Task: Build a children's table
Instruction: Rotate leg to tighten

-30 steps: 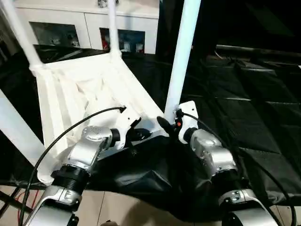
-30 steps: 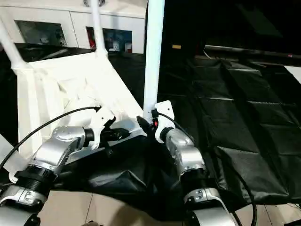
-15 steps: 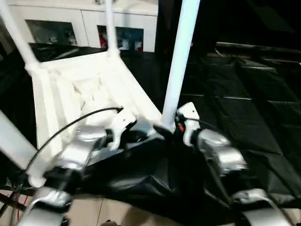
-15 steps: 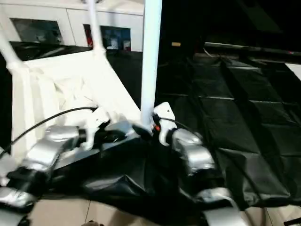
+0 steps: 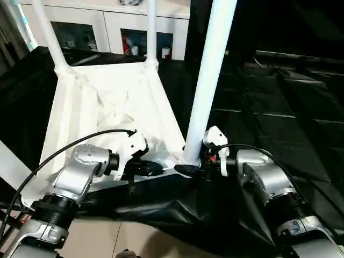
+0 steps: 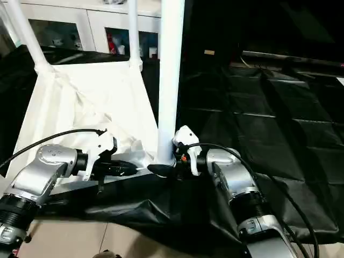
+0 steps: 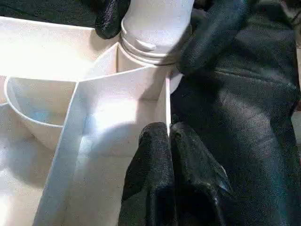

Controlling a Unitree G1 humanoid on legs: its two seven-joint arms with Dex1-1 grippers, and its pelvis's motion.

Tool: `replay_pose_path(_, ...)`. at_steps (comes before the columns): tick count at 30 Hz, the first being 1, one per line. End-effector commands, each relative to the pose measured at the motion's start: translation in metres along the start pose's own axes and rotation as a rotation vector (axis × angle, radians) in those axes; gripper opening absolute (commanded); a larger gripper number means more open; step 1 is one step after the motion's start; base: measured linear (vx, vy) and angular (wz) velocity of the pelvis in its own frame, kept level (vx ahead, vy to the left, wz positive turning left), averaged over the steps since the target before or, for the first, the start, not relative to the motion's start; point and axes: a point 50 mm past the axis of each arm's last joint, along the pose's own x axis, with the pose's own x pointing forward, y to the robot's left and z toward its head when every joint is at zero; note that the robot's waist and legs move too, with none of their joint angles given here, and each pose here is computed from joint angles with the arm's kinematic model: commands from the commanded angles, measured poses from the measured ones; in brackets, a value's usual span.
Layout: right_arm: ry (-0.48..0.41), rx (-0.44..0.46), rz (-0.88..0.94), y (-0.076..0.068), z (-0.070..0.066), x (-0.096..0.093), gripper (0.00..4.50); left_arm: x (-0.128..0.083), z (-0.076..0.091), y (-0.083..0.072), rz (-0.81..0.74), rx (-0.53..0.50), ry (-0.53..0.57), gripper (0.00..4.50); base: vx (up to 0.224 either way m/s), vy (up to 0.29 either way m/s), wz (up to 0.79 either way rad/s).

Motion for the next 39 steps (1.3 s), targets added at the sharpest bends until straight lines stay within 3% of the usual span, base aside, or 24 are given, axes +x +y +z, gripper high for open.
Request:
replay_pose_path(1, 0.014, 0.018, 0.122, 0.015, -0.002, 0.016, 3.32, 0.018, 0.013, -0.012, -0.112, 0.046, -0.037, 0.0, 0.0, 0.0, 0.0)
replay_pose_path(6, 0.008, 0.035, 0.134, 0.021, -0.005, 0.02, 2.92, 0.02, 0.014, -0.011, -0.095, 0.035, -0.051, 0.0, 0.0, 0.0, 0.0)
replay_pose_path(11, -0.028, 0.096, -0.083, 0.014, -0.009, 0.035, 2.64, 0.027, 0.023, 0.001, 0.047, 0.021, -0.102, 0.0, 0.0, 0.0, 0.0)
replay_pose_path(21, -0.085, 0.287, -0.461, 0.007, -0.007, 0.07, 2.61, 0.045, 0.045, 0.025, 0.324, -0.046, -0.159, 0.0, 0.0, 0.0, 0.0)
replay_pose_path(24, -0.105, 0.264, -0.457, 0.009, 0.0, 0.076, 2.61, 0.051, 0.051, 0.026, 0.353, -0.049, -0.177, 0.0, 0.0, 0.0, 0.0)
replay_pose_path(27, -0.144, 0.219, -0.408, 0.011, 0.007, 0.077, 3.3, 0.054, 0.054, 0.023, 0.339, -0.037, -0.193, 0.0, 0.0, 0.0, 0.0)
replay_pose_path(30, -0.177, 0.24, -0.369, 0.012, 0.009, 0.075, 3.43, 0.055, 0.053, 0.02, 0.31, -0.026, -0.199, 0.0, 0.0, 0.0, 0.0)
replay_pose_path(33, -0.167, 0.203, -0.319, 0.012, 0.009, 0.07, 3.8, 0.053, 0.049, 0.016, 0.26, -0.011, -0.193, 0.0, 0.0, 0.0, 0.0)
replay_pose_path(39, -0.108, 0.083, -0.094, 0.015, 0.007, 0.048, 3.8, 0.041, 0.035, 0.009, 0.169, 0.007, -0.159, 0.0, 0.0, 0.0, 0.0)
